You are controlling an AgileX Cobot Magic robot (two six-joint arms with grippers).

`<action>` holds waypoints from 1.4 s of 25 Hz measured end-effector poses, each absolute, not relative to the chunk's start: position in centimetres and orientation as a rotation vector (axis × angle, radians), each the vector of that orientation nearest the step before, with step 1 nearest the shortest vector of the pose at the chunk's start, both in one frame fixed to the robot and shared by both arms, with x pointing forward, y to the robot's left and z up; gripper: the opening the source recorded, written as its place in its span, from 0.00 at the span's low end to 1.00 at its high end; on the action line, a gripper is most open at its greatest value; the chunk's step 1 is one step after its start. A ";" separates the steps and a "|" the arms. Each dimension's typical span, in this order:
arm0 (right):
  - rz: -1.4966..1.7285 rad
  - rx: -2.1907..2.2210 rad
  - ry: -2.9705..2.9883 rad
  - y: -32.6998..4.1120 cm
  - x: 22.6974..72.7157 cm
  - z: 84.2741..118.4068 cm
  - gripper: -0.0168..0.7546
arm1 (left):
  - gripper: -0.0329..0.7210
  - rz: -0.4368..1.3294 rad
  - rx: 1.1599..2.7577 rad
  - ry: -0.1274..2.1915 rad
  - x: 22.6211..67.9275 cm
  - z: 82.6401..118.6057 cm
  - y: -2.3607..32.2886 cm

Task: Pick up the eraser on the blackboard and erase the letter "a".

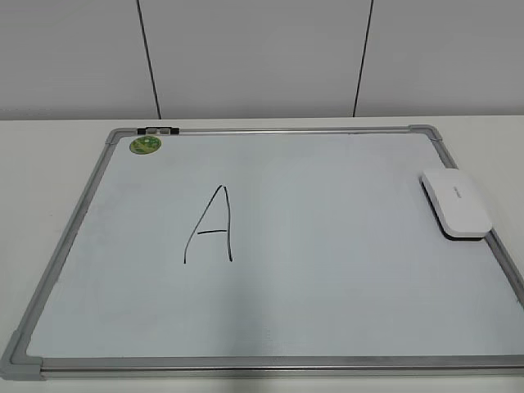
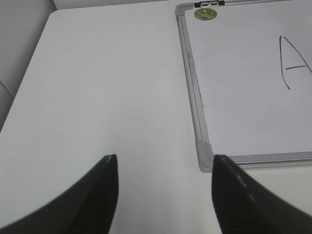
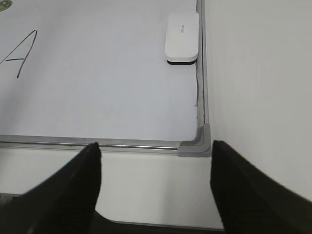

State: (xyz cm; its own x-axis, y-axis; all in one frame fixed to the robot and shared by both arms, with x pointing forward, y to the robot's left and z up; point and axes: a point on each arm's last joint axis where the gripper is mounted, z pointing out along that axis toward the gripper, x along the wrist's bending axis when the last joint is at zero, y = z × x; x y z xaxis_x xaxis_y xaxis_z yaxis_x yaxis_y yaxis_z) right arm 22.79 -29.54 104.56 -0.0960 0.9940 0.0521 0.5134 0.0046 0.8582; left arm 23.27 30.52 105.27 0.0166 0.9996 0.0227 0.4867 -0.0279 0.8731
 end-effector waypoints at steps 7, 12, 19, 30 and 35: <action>1.004 1.564 1.672 -29.5 22.8 104.6 0.70 | 0.61 0.936 1.600 1.552 23.3 105.3 30.5; 1.004 1.564 1.672 -29.5 22.8 104.6 0.70 | 0.60 0.936 1.600 1.552 23.3 105.3 30.5; 0.996 1.572 1.680 -29.5 22.9 104.3 0.70 | 0.60 0.936 1.600 1.552 23.3 105.3 30.5; 0.979 1.542 1.698 -29.5 22.9 104.3 0.70 | 0.55 0.936 1.600 1.552 23.3 105.3 30.5; 0.975 1.535 1.702 -29.5 22.9 104.3 0.70 | 0.53 0.936 1.600 1.552 23.3 105.3 30.5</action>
